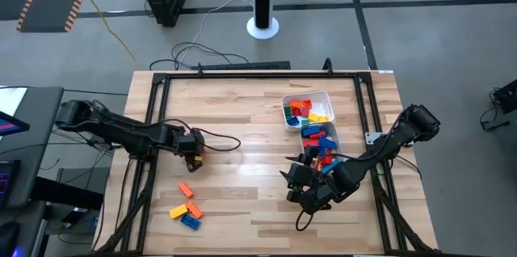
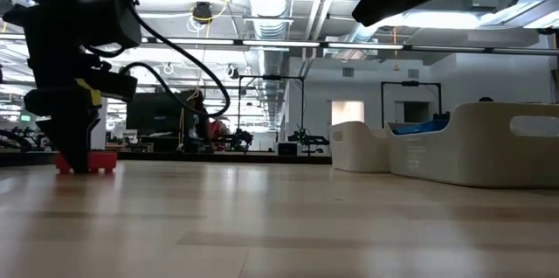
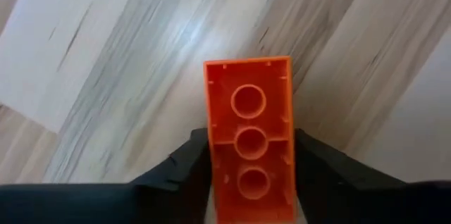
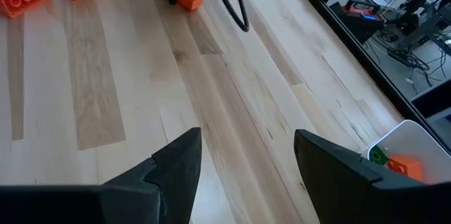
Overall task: Sort blocks by size
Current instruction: Put the large orange game piece into the gray bin
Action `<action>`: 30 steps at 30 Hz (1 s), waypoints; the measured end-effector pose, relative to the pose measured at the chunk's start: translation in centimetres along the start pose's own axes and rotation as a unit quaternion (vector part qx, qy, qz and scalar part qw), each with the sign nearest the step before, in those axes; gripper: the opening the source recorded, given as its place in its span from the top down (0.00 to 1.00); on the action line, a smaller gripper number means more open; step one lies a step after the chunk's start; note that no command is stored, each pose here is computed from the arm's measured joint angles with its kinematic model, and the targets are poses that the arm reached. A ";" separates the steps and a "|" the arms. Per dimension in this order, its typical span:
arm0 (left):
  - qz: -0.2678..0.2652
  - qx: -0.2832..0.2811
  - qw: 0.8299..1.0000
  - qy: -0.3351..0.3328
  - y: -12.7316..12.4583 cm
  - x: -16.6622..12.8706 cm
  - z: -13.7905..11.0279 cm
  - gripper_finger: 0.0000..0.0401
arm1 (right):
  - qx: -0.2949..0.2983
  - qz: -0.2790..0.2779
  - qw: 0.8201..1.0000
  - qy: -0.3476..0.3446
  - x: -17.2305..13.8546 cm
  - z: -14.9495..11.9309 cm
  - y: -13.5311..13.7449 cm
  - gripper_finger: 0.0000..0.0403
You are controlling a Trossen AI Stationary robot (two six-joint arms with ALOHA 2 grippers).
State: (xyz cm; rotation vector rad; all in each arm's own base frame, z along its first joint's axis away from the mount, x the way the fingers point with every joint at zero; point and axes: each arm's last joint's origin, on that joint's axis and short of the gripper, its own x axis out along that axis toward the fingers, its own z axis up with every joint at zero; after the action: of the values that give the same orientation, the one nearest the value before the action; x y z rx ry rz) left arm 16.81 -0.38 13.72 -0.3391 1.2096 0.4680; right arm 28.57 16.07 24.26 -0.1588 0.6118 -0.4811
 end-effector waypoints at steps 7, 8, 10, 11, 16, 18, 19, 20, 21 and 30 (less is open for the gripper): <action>-0.012 0.011 0.997 -0.071 -1.1 -1.4 2.1 0.67 | -0.001 0.000 1.000 0.000 0.0 0.0 0.0 0.37; -0.024 0.010 0.995 -0.093 -1.4 -1.8 2.7 0.67 | -0.002 0.000 1.000 0.002 0.0 -0.1 0.0 0.37; -0.047 0.013 0.990 -0.132 -2.0 -2.3 3.8 0.67 | -0.005 0.004 1.000 0.015 -0.3 -0.4 -0.1 0.37; -0.061 0.014 0.986 -0.154 -2.4 -2.6 4.4 0.67 | -0.007 0.005 1.000 0.027 -0.6 -0.7 -0.2 0.37; -0.115 0.021 0.961 -0.252 -4.0 -3.6 8.1 0.67 | 0.050 0.019 0.996 0.069 -3.7 -1.7 -1.1 0.37; -0.131 0.031 0.956 -0.261 -4.8 -3.0 9.9 0.67 | 0.063 0.022 0.994 0.084 -4.5 -2.4 -0.9 0.37; -0.138 0.037 0.955 -0.261 -5.2 -2.6 10.8 0.67 | 0.068 0.024 0.993 0.088 -4.8 -2.6 -0.8 0.37; -0.144 0.047 0.953 -0.261 -5.7 -2.2 12.0 0.67 | 0.072 0.026 0.993 0.090 -5.0 -2.8 -0.7 0.37; -0.149 0.058 0.952 -0.261 -6.3 -1.7 13.1 0.67 | 0.075 0.026 0.993 0.091 -5.2 -2.9 -0.6 0.37; -0.160 0.177 0.927 -0.291 -12.6 2.0 23.4 0.67 | 0.091 0.006 0.989 0.120 -5.2 -4.8 -0.9 0.37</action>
State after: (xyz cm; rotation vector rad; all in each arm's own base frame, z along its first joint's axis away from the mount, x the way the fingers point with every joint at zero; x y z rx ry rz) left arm 42.85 0.56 19.42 -0.0685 0.6195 0.0451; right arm 21.77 17.75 23.31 0.0774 0.8005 -0.5468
